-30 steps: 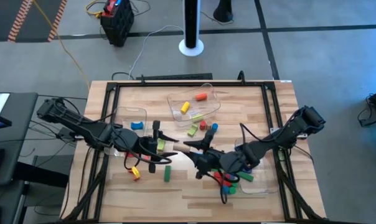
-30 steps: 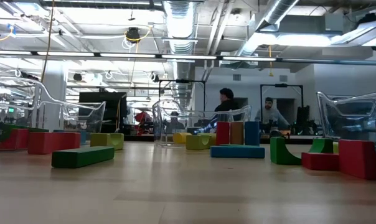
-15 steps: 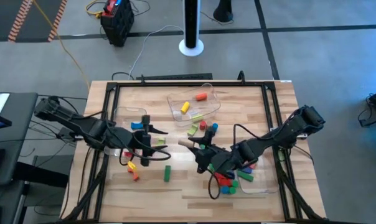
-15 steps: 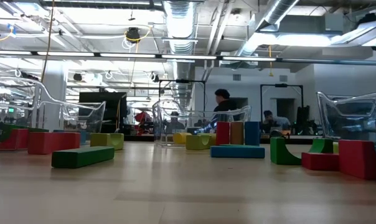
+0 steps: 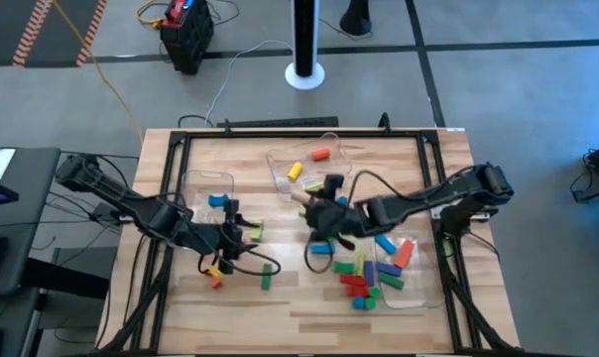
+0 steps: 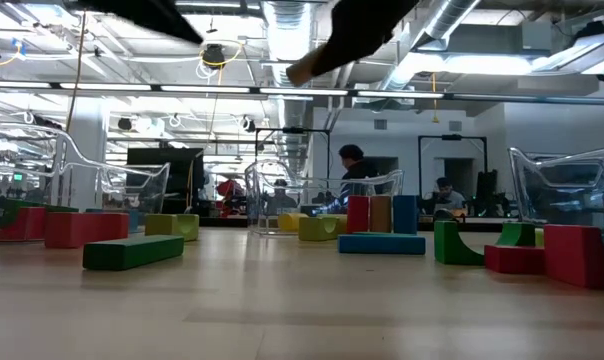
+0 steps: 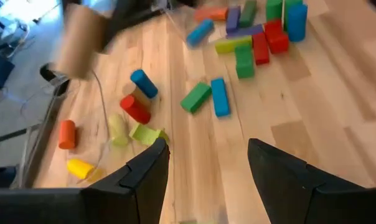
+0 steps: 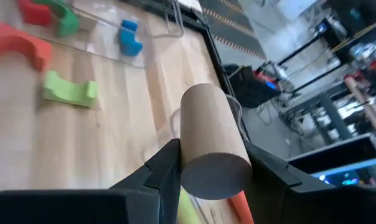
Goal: Sort blocks by size
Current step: Put the brown cylindrical block into the top transparent bin
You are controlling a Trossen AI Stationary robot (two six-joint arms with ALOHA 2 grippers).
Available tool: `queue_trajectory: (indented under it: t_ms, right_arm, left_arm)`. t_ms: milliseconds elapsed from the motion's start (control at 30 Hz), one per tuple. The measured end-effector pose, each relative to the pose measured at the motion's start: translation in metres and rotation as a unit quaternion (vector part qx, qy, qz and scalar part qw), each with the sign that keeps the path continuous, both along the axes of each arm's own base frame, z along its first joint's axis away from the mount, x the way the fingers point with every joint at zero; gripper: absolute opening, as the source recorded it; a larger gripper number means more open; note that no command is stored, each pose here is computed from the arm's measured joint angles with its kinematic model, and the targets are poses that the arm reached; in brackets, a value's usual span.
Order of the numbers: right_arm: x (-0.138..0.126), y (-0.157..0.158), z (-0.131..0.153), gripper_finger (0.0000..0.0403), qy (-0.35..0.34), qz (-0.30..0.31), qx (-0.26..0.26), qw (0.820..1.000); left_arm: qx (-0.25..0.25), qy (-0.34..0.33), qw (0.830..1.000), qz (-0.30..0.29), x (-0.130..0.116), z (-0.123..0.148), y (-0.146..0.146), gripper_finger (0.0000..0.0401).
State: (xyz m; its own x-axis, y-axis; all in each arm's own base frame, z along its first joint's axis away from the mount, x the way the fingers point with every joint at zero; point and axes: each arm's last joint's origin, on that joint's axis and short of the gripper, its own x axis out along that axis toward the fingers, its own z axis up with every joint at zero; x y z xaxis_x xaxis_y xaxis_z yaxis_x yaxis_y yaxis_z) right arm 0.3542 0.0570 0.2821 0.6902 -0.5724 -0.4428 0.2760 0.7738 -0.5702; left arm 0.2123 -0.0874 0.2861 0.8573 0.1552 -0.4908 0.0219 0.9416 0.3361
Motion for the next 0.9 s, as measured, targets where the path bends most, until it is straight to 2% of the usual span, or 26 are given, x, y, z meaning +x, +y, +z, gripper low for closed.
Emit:
queue_trajectory:
  t_ms: [267,433,667,900]
  right_arm:
    - [0.007,-0.060,-0.002,0.0168,0.007,-0.026,0.051,0.998]
    - [0.004,-0.103,-0.004,0.0168,0.011,-0.047,0.092,0.995]
    - [-0.012,-0.159,-0.012,0.0168,0.021,-0.094,0.184,0.978]
    - [-0.022,-0.187,-0.013,0.0168,0.012,-0.102,0.226,0.969]
  left_arm:
    - [0.031,-0.016,0.999,-0.032,-0.002,-0.045,0.001,0.0212]
    - [0.056,-0.048,0.996,-0.054,-0.008,-0.058,0.007,0.0212]
    - [0.012,-0.104,0.991,-0.085,-0.010,-0.070,0.018,0.0212]
    - [-0.029,-0.137,0.988,-0.071,-0.010,-0.069,0.018,0.0212]
